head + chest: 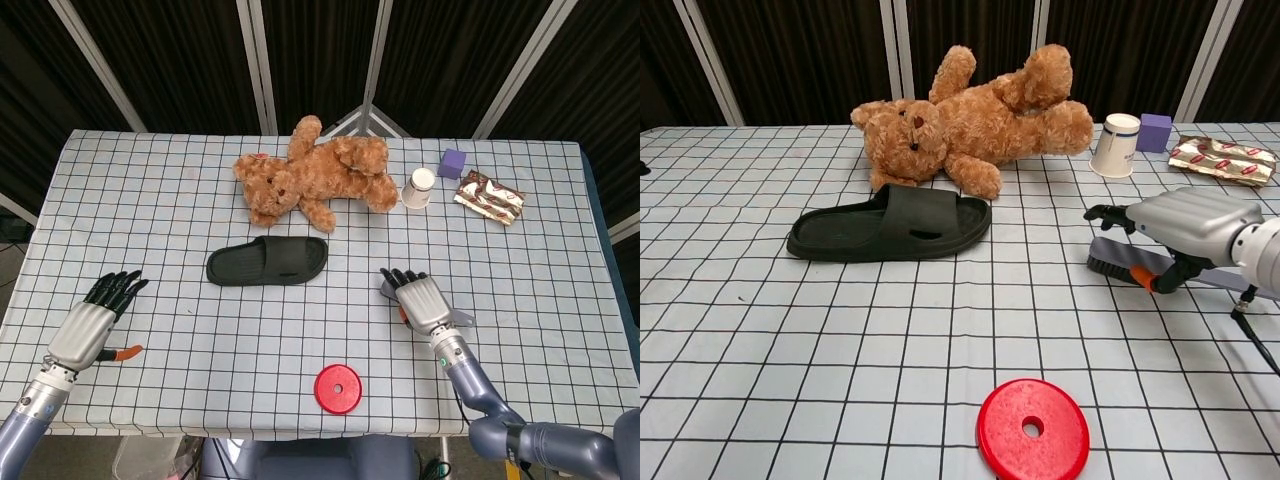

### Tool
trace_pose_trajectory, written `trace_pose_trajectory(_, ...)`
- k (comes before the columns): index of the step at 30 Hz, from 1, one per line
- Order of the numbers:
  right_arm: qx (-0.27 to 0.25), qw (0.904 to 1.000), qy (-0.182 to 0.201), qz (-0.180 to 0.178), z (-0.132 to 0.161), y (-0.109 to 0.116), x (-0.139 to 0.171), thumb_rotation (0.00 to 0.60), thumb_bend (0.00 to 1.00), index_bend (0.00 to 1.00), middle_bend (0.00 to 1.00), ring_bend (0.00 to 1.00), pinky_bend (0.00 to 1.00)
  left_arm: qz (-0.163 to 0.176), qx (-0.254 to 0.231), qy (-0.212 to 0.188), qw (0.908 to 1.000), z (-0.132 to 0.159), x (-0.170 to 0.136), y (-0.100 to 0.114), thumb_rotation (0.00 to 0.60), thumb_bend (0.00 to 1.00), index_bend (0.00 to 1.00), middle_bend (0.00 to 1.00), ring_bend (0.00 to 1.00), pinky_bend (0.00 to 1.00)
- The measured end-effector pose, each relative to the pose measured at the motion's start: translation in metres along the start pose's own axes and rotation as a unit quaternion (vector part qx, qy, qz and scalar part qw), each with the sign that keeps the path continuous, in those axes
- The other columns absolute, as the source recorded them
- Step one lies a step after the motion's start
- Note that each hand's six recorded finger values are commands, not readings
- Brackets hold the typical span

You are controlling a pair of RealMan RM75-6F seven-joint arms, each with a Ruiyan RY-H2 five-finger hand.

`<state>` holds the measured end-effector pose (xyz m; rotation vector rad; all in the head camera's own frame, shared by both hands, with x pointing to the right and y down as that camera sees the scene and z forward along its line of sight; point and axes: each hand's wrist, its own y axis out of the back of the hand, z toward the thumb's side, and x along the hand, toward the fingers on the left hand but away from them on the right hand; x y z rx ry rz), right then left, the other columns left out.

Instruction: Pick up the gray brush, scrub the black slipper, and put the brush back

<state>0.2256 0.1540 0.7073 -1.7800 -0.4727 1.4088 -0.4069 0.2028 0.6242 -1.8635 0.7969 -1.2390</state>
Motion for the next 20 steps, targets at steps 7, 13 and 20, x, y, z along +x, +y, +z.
trace_pose_trajectory(7,-0.009,0.9991,0.000,-0.041,-0.002,0.032,0.025,0.600,0.47,0.00,0.00,0.00,0.07,0.026,0.004,0.023,0.9994,-0.003,-0.012,0.010,0.562,0.08,0.00,0.00,0.00,0.05)
trace_pose_trajectory(13,-0.024,0.9918,-0.042,-0.118,-0.034,0.059,0.075,0.600,0.46,0.00,0.00,0.00,0.01,0.042,0.037,0.078,0.9954,-0.005,-0.033,0.019,0.569,0.08,0.00,0.00,0.00,0.05)
trace_pose_trajectory(20,-0.068,0.9736,-0.162,-0.145,-0.113,0.025,0.178,0.600,0.46,0.00,0.00,0.00,0.00,0.049,0.047,0.143,0.9874,-0.014,-0.059,0.031,0.573,0.07,0.00,0.00,0.00,0.05)
